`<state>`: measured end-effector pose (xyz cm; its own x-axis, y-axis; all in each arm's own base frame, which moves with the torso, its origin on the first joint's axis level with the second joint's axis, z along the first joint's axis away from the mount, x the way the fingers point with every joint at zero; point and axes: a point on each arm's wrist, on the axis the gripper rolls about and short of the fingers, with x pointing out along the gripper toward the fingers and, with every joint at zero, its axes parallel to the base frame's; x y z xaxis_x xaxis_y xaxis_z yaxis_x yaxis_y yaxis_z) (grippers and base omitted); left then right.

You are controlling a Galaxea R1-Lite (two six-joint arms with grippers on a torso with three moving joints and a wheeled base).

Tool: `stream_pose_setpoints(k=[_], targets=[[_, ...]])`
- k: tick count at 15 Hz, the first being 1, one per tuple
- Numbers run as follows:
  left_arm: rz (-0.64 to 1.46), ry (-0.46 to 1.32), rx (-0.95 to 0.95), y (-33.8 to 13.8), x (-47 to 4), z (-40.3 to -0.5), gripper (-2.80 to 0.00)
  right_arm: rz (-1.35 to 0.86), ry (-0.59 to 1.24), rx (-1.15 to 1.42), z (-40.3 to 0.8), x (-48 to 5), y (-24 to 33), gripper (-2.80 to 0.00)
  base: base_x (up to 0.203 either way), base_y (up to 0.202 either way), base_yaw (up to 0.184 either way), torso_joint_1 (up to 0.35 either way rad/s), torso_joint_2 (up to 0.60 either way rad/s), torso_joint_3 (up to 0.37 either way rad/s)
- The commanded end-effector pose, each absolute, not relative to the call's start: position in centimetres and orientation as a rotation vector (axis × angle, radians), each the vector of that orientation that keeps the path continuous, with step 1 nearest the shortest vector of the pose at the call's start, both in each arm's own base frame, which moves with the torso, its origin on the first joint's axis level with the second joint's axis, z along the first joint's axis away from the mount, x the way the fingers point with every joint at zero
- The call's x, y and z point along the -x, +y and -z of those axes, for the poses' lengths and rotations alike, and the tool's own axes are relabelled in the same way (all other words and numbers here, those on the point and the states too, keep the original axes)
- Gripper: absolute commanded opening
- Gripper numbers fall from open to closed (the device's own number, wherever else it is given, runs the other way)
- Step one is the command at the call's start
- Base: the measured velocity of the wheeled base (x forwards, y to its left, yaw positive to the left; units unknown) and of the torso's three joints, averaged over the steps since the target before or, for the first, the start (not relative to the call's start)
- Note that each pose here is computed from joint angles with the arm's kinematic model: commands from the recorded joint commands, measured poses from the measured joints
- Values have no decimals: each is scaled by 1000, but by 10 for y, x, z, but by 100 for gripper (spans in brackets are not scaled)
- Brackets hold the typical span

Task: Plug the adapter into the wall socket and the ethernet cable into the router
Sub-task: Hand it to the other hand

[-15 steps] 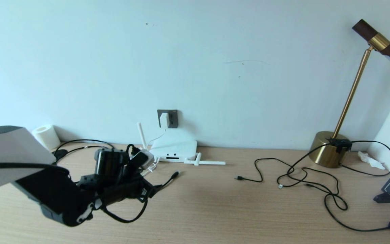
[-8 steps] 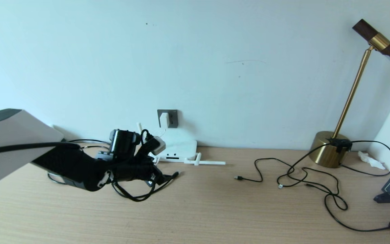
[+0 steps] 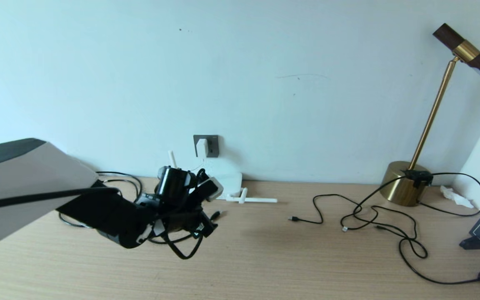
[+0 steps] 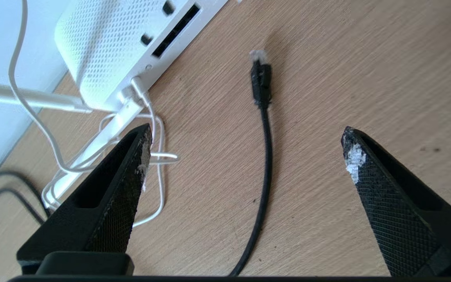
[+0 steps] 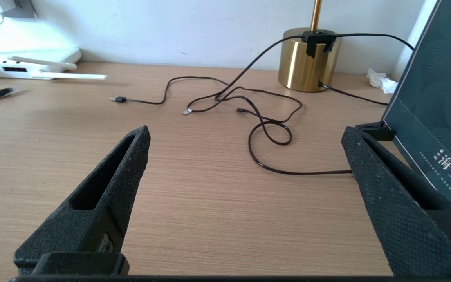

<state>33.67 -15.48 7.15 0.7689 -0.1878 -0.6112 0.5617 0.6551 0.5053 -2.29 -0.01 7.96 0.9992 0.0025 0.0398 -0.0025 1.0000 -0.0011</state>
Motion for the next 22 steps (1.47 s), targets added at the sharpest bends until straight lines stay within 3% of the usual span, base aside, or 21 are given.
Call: stream_pose_setpoints(k=[1,22], targets=[[468,559,-763,-165,-333,-64,0,-3,-26,1,-76,22,0,0,0,0,0,0,0,0],[333,588,-789,-181,-362,-26,0,-3,-26,1,-76,22,0,0,0,0,0,0,0,0]])
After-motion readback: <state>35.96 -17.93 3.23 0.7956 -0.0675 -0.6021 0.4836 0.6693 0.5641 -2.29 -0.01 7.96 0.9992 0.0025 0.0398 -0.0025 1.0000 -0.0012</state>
